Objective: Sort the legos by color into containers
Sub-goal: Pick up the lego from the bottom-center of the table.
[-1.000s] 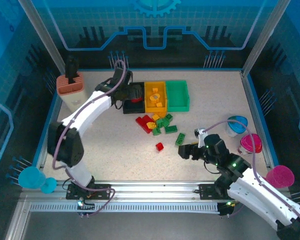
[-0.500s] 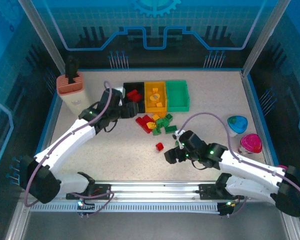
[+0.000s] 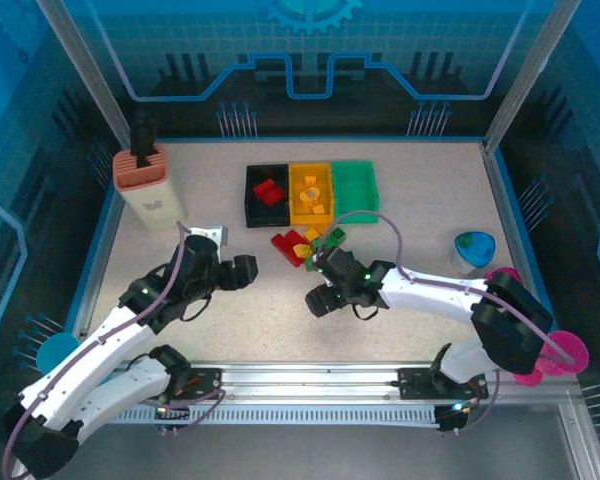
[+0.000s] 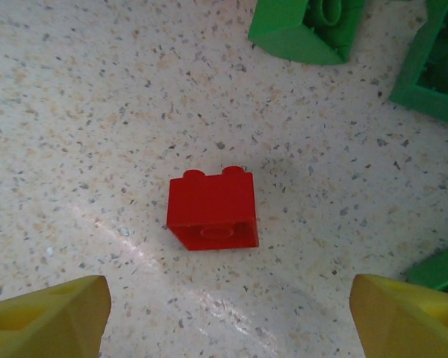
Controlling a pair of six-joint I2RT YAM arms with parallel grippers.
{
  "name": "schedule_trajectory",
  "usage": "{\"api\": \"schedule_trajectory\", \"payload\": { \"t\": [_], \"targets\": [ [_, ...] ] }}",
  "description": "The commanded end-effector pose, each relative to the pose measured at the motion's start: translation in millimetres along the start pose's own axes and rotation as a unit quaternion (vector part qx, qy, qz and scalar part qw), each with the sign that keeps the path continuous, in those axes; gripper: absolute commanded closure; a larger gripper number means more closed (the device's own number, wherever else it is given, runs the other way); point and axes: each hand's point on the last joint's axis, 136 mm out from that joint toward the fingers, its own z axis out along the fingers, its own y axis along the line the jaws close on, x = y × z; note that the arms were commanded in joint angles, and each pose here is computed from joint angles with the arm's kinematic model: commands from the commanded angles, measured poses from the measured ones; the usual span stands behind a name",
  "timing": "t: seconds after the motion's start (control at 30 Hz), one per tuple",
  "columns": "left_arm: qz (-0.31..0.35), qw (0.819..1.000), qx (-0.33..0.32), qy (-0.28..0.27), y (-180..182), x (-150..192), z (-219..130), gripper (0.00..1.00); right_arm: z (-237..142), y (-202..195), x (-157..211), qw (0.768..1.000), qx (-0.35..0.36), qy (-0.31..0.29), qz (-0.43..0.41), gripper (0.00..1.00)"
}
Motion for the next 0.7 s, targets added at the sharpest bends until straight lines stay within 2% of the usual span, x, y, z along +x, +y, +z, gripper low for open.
{"api": "schedule_trajectory", "payload": {
  "t": [0.0,0.03,0.33,0.57,0.67],
  "targets": [
    [-0.009,1.0,-0.003,0.018,6.3,14.5,-7.3,0.22,10.1,1.0,-2.4,1.0,0.015,0.013,-0.013,0.18],
    [-0.009,1.0,-0.003,0.018,7.8,16.1,-8.8,0.22,9.7,5.1,-13.2,1.0,0.013,0.005,-0.013,0.18],
    [-0.013,1.0,0.002,0.011,12.2,21.2,-19.9,0.22,36.0,6.9,-17.9,0.999,0.028,0.034,-0.029,0.33],
    [-0.008,1.0,-0.004,0.007,14.0,18.4,-27.3,0.22,35.7,8.7,-20.2,0.998,0.04,0.039,-0.028,0.61],
    [-0.004,1.0,-0.007,0.004,15.0,17.1,-29.6,0.22,22.6,17.0,-29.5,0.998,0.039,0.021,-0.039,0.69]
  ]
}}
